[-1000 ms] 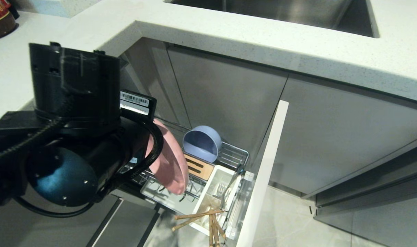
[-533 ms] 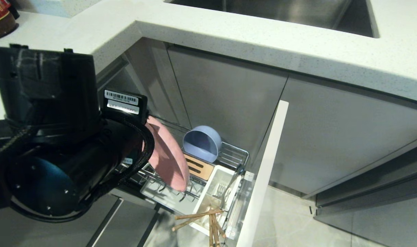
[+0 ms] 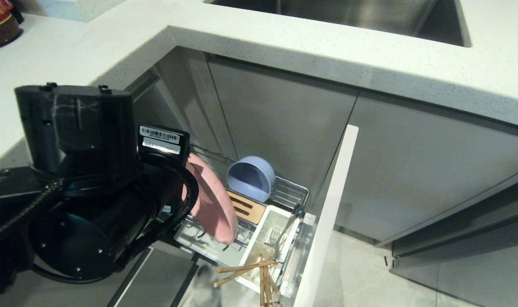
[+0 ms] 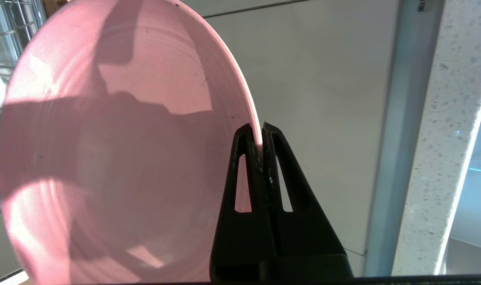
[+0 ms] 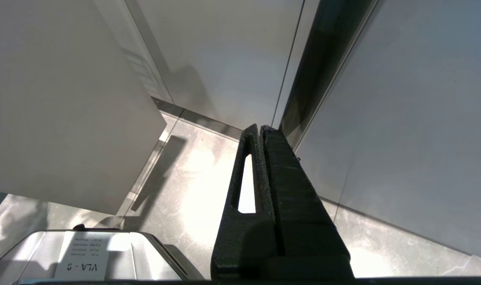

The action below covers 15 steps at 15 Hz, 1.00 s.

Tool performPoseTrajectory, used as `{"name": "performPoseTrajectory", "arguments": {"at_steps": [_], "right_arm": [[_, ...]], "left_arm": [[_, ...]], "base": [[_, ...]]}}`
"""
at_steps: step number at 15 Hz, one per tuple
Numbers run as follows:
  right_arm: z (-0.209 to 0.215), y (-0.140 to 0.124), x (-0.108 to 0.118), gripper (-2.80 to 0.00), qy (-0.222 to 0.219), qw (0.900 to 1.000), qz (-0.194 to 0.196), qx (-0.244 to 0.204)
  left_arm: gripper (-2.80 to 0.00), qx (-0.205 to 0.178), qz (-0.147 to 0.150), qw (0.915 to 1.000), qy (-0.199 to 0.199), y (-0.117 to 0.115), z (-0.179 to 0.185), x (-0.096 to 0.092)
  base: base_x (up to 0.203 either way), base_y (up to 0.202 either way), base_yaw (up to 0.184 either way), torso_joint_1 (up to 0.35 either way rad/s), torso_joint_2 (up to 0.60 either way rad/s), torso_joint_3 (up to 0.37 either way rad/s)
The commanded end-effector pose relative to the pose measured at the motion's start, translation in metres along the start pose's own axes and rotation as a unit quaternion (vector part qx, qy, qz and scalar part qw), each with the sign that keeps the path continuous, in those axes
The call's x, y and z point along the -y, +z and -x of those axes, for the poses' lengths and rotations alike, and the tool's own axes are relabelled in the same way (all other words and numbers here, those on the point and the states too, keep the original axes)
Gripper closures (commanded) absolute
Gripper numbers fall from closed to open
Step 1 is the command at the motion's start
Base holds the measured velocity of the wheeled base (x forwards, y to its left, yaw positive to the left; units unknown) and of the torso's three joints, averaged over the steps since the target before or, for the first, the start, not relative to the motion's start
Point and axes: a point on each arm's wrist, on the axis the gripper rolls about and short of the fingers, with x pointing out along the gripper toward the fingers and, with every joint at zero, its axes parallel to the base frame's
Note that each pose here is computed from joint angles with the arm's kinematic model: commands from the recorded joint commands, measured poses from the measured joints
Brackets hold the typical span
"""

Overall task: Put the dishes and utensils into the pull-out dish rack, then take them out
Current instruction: Pick up the plate and place it in the cupboard

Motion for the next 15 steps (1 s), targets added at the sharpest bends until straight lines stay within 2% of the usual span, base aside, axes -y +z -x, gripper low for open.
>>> {"name": "performPoseTrajectory", "arguments": {"at_steps": [1,9,15], "right_arm": [[0.0,0.0,0.0,0.0,0.0,1.0,0.0,0.0],[0.0,0.0,0.0,0.0,0.0,1.0,0.0,0.0],[0.0,0.0,0.0,0.0,0.0,1.0,0.0,0.0]], "left_arm": [[0.0,0.006,0.002,1.0,0.004,-0.001,-0.002,-0.003],[0.0,0.013,-0.011,0.9997,0.02,-0.003,-0.008,-0.013],[0.0,0.007,0.015,0.9994,-0.029,0.003,0.001,0.003]], "base": [[0.0,0.0,0.0,0.0,0.0,0.0],[0.0,0.0,0.0,0.0,0.0,0.0],[0.0,0.0,0.0,0.0,0.0,0.0]]}}
